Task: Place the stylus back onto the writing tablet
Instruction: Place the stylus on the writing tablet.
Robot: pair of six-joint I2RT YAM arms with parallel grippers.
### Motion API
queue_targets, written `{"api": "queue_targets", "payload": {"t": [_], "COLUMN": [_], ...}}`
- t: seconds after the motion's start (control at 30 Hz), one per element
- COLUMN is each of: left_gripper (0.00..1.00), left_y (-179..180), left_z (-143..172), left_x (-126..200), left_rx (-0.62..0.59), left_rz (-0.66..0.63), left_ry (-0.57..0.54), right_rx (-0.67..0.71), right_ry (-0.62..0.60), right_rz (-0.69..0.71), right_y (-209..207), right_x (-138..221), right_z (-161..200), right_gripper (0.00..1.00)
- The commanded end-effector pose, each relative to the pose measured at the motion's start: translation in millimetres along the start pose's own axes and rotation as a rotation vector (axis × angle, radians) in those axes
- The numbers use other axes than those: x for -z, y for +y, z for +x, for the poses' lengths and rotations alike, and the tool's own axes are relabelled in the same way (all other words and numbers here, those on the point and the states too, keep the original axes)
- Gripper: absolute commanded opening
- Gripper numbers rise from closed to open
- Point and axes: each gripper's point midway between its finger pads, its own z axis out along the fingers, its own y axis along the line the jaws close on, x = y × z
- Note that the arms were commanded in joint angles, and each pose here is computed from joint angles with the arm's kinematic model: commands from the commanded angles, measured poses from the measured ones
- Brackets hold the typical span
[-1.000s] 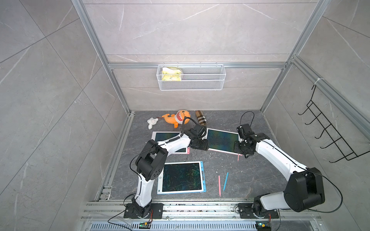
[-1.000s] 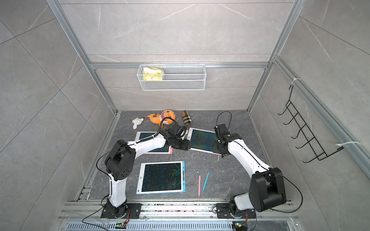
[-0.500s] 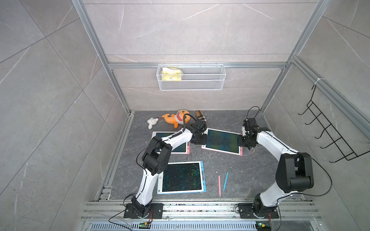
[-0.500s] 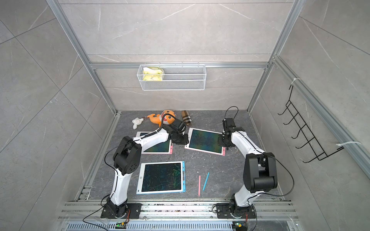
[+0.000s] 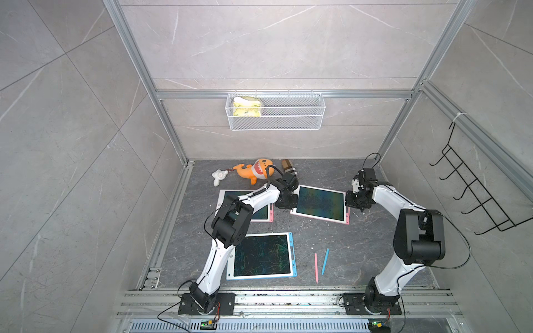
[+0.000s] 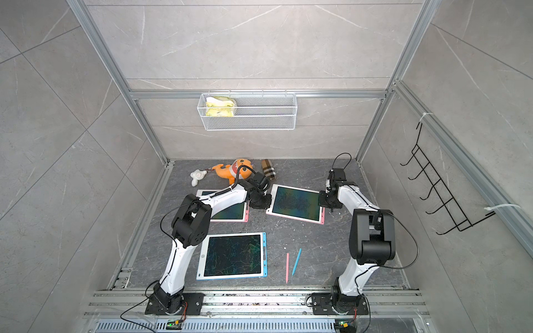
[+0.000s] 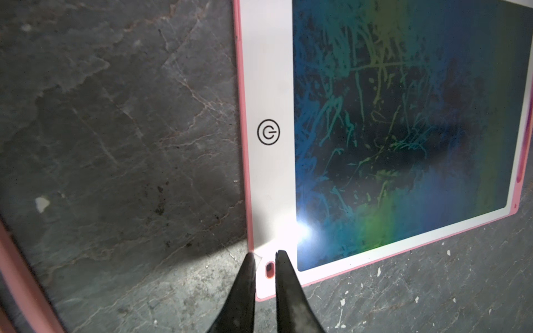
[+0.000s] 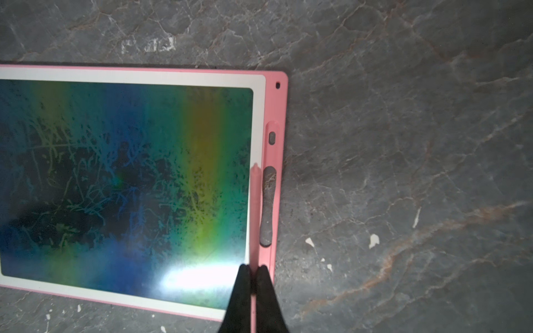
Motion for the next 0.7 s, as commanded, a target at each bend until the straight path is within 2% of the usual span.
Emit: {"api": "queue_targets", "payload": {"t": [0.0, 0.3, 0.57, 0.67], "left_gripper": [0.14, 0.12, 0.09, 0.09], "left_y": [-5, -8, -16, -14], "left_z": [-15, -17, -29, -25], "left_x": [3, -5, 0, -15], "left_rx": [0.012, 0.008, -0.01, -0.006], "left_rz": [0.031, 0.049, 0.075, 0.074], "left_ry": [-0.025, -0.015, -0.039, -0.012], "right_rx": [0.011, 0.011, 0.045, 0.052], "right_ry": [-0.028, -0.007, 0.005, 0.02], "right_rz": [-0.023, -0.044, -0.004, 0.001], "right_y": [1, 1, -6, -8], "right_x": [-6, -27, -34, -37], "right_z": [-14, -18, -22, -20], "right_gripper": [0.0, 0.0, 0.0, 0.0]}}
